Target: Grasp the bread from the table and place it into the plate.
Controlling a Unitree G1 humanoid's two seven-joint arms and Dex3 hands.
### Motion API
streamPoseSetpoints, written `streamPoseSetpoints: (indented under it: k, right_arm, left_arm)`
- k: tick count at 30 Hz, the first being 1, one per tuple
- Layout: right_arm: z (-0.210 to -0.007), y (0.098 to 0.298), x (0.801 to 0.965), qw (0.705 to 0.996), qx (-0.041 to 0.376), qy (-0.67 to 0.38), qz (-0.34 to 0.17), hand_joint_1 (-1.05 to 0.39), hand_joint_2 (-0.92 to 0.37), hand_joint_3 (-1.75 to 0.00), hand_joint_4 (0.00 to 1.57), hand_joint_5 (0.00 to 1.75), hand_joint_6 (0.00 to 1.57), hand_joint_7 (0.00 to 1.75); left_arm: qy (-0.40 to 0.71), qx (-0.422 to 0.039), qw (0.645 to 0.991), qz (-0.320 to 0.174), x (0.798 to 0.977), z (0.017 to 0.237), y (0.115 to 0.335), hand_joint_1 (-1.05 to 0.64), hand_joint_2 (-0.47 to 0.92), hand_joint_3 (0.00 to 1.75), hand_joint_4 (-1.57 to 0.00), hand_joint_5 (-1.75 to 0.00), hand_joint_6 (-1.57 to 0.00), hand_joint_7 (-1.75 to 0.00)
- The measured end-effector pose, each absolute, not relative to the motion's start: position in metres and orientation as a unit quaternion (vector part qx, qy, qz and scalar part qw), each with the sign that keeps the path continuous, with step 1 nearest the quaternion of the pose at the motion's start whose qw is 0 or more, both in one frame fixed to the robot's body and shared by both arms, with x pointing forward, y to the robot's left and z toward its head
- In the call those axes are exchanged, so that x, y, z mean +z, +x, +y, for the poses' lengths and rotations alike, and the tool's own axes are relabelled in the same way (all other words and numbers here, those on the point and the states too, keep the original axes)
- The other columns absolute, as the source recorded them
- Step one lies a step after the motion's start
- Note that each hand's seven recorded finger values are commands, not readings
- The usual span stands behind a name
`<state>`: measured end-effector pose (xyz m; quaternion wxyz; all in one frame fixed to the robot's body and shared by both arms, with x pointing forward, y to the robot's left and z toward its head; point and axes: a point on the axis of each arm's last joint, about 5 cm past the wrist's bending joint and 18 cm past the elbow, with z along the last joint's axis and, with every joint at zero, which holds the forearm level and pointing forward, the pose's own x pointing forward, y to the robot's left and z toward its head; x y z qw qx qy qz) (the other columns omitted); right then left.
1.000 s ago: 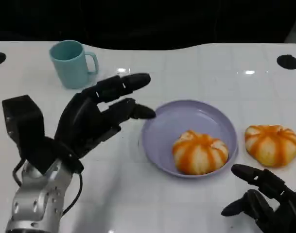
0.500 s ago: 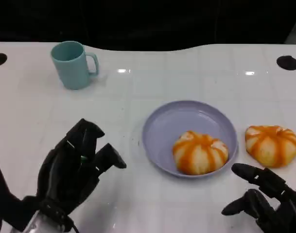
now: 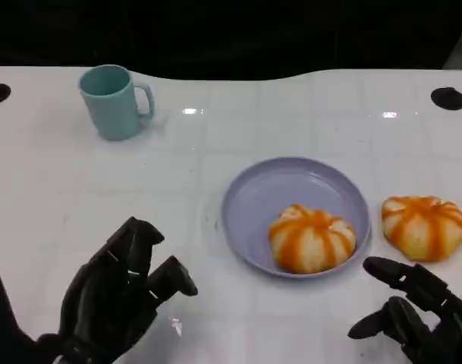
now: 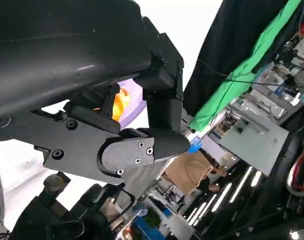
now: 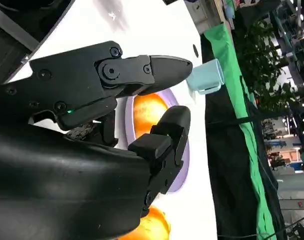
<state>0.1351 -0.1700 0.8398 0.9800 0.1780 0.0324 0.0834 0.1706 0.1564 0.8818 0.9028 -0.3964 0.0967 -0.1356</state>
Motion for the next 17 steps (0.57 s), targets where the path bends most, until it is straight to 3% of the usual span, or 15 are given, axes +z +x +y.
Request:
streamPoseSetpoints:
  k: [17]
  right_arm:
    - [-0.1721,0.1363,0.8376,0.98,0.086,0.175,0.036,-0.75,-0.92,-0.3,0.66,1.2,0.81,0.58]
  left_arm:
    - [-0.386,-0.135,0.904,0.123,0.8741,0.154,0.1663,-0.54,0.92,0.47,-0.71,-1.75,-0.54,-1.72]
